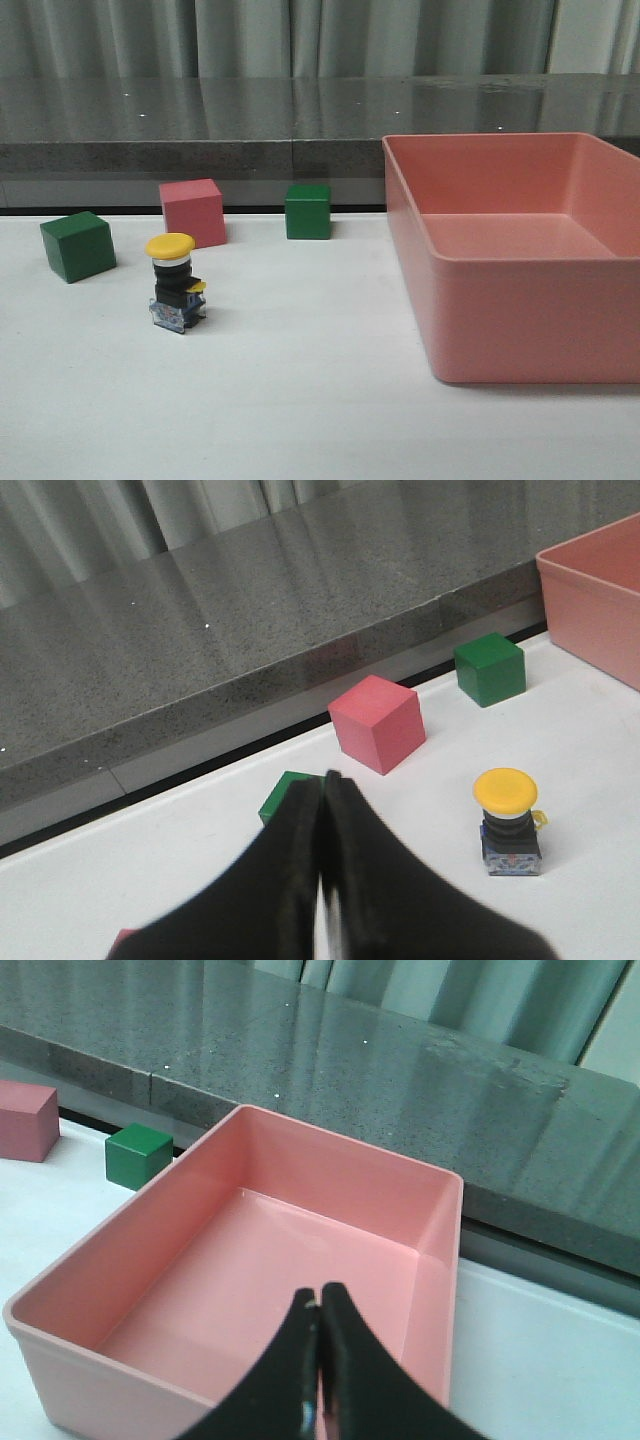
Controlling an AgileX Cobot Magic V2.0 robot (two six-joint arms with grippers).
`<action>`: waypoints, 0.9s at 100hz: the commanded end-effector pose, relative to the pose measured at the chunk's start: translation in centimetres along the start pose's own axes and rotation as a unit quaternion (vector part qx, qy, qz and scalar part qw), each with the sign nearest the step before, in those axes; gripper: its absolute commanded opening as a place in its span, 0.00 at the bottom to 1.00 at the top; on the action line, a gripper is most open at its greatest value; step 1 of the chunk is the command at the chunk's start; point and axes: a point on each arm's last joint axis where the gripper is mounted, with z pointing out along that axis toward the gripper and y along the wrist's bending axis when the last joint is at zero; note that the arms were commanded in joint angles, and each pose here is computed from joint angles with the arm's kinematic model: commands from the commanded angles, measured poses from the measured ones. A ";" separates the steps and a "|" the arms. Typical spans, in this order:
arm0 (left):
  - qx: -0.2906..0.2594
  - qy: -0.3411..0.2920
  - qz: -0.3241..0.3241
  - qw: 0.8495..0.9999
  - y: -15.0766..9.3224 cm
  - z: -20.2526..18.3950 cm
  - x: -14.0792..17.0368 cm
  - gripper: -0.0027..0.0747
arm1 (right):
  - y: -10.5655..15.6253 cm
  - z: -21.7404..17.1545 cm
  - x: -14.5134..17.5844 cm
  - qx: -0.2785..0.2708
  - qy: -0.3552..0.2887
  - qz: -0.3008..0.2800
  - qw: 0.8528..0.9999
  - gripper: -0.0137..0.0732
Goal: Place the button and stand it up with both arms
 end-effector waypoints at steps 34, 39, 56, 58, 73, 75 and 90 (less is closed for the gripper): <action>-0.087 -0.092 -0.050 0.991 0.4 -4.1 3.6 0.01 | -0.6 -0.2 -1.5 0.023 -0.045 0.003 0.999 0.09; -0.095 -0.103 -0.054 0.989 0.3 -4.5 4.3 0.01 | -0.6 -0.2 -1.5 0.023 -0.045 0.003 0.999 0.09; -0.125 -0.140 -0.056 0.981 -0.1 -5.7 6.2 0.01 | -0.6 -0.2 -1.5 0.023 -0.045 0.003 0.999 0.09; -0.127 -0.143 -0.058 0.980 -0.1 -5.9 6.4 0.01 | -0.6 -0.2 -1.5 0.023 -0.045 0.003 0.999 0.09; -0.136 -0.150 -0.066 0.977 -0.3 -6.2 7.2 0.01 | -0.6 -0.2 -1.5 0.023 -0.045 0.003 0.999 0.09; -0.135 -0.146 -0.068 0.978 -0.3 -6.1 7.3 0.01 | -0.6 -0.2 -1.5 0.023 -0.045 0.003 0.999 0.09; -0.133 -0.137 -0.076 0.979 -0.3 -6.1 7.4 0.01 | -0.5 -0.2 -1.5 0.021 -0.043 0.003 0.999 0.09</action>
